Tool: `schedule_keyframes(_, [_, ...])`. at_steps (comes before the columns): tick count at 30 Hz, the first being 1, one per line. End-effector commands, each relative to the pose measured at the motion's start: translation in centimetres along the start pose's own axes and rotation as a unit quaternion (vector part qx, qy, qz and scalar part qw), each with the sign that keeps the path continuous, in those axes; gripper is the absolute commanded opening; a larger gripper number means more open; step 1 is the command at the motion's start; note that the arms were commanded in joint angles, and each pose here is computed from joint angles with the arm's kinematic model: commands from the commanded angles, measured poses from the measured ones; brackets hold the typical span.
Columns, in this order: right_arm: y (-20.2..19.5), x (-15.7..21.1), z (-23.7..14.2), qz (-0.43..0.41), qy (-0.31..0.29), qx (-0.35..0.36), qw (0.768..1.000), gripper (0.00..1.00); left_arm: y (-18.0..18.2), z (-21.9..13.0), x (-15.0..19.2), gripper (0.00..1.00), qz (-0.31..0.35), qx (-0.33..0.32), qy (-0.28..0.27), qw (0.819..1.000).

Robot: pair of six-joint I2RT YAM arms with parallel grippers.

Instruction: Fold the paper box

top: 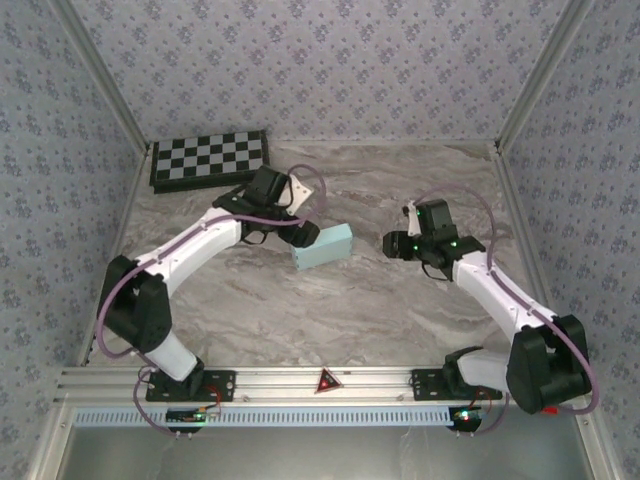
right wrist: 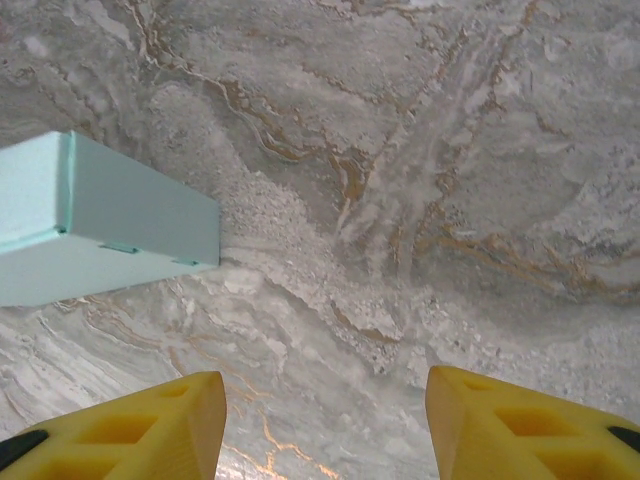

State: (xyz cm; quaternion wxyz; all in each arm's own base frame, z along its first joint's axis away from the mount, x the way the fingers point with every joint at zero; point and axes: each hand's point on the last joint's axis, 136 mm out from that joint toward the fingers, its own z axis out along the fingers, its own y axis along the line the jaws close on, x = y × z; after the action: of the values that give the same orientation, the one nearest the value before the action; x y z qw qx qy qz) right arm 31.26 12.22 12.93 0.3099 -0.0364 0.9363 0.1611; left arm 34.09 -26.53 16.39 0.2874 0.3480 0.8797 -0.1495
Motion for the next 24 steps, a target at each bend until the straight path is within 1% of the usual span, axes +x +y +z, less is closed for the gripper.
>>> schedule_keyframes(1, [-0.6, 0.2, -0.6, 0.013, -0.009, 0.007, 1.000, 0.57, -1.2, 0.5, 0.1, 0.92, 0.095, 0.013, 0.029, 0.995])
schedule_keyframes(4, [-0.9, 0.5, -0.7, 0.017, -0.007, 0.011, 1.000, 0.57, -1.9, 1.6, 0.4, 0.92, 0.129, 0.020, 0.055, 0.990])
schedule_keyframes(7, [-1.0, 0.5, -0.8, 0.020, -0.011, 0.012, 1.000, 0.57, -2.3, 2.4, 0.9, 0.89, 0.149, 0.023, 0.082, 0.985])
schedule_keyframes(17, [-1.4, 0.7, -0.7, 0.024, -0.009, 0.015, 1.000, 0.57, -2.5, 5.2, 1.8, 0.80, 0.175, 0.007, 0.124, 0.977])
schedule_keyframes(21, [-1.4, 0.6, -0.8, 0.024, -0.010, 0.014, 1.000, 0.57, -2.3, 5.8, 2.1, 0.75, 0.192, -0.010, 0.132, 0.972])
schedule_keyframes(24, [-1.5, 0.7, -0.8, 0.026, -0.009, 0.014, 1.000, 0.57, -2.2, 6.1, 2.3, 0.68, 0.200, -0.019, 0.133, 0.971])
